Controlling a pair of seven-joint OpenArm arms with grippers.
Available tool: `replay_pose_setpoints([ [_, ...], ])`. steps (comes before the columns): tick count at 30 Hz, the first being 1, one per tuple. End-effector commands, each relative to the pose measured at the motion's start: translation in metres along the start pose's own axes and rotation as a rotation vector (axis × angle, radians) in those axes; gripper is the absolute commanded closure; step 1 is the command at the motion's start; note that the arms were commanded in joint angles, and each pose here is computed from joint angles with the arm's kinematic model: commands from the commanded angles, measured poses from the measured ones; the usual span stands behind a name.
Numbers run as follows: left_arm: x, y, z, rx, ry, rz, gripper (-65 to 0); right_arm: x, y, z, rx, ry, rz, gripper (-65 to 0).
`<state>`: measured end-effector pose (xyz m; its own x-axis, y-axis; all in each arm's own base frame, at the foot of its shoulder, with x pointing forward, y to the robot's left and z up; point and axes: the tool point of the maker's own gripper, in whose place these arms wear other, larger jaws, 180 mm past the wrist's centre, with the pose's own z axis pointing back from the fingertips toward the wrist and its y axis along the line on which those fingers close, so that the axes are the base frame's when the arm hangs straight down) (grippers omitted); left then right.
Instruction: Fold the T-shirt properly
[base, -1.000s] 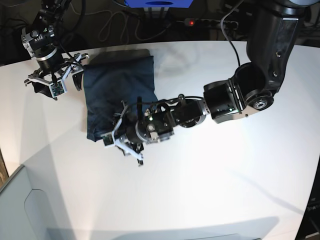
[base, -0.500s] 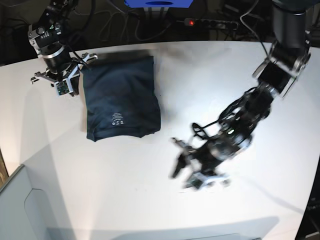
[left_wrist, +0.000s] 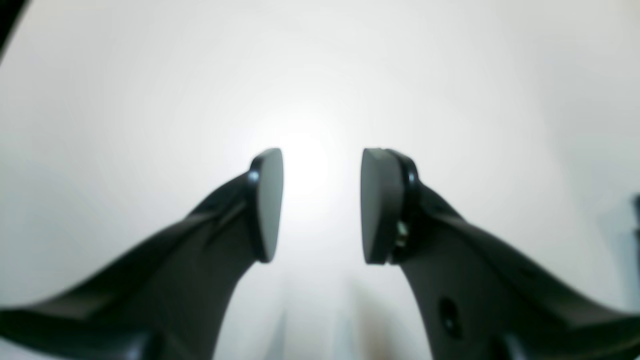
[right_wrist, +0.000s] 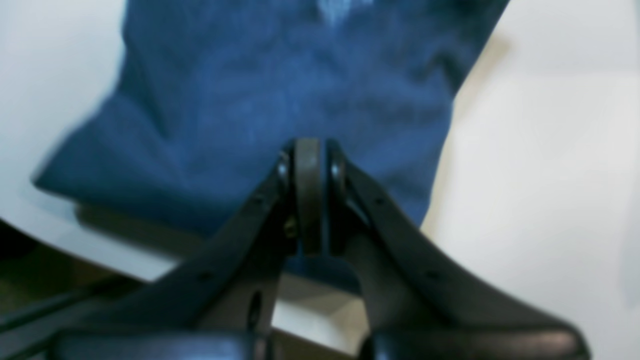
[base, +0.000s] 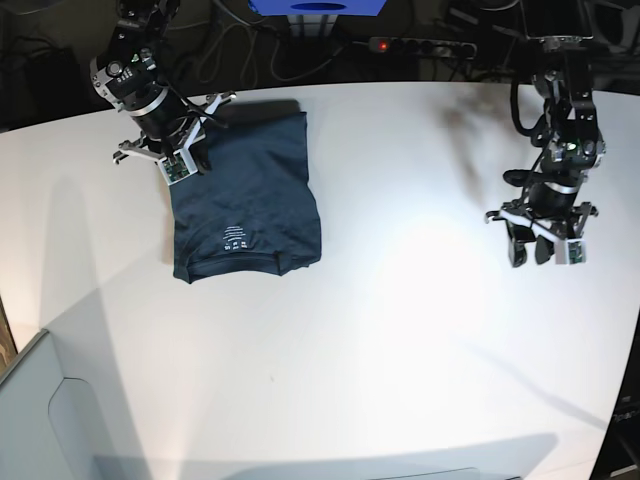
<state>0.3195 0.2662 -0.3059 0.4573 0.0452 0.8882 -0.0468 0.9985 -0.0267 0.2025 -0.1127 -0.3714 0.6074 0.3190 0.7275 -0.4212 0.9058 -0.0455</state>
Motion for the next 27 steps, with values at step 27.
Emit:
replay_pose_setpoints([
  [27,-0.062,0.04,0.111,0.189,0.095,0.066,-24.7,0.004,0.018,0.042,0.019,-0.154,0.0,-0.1],
])
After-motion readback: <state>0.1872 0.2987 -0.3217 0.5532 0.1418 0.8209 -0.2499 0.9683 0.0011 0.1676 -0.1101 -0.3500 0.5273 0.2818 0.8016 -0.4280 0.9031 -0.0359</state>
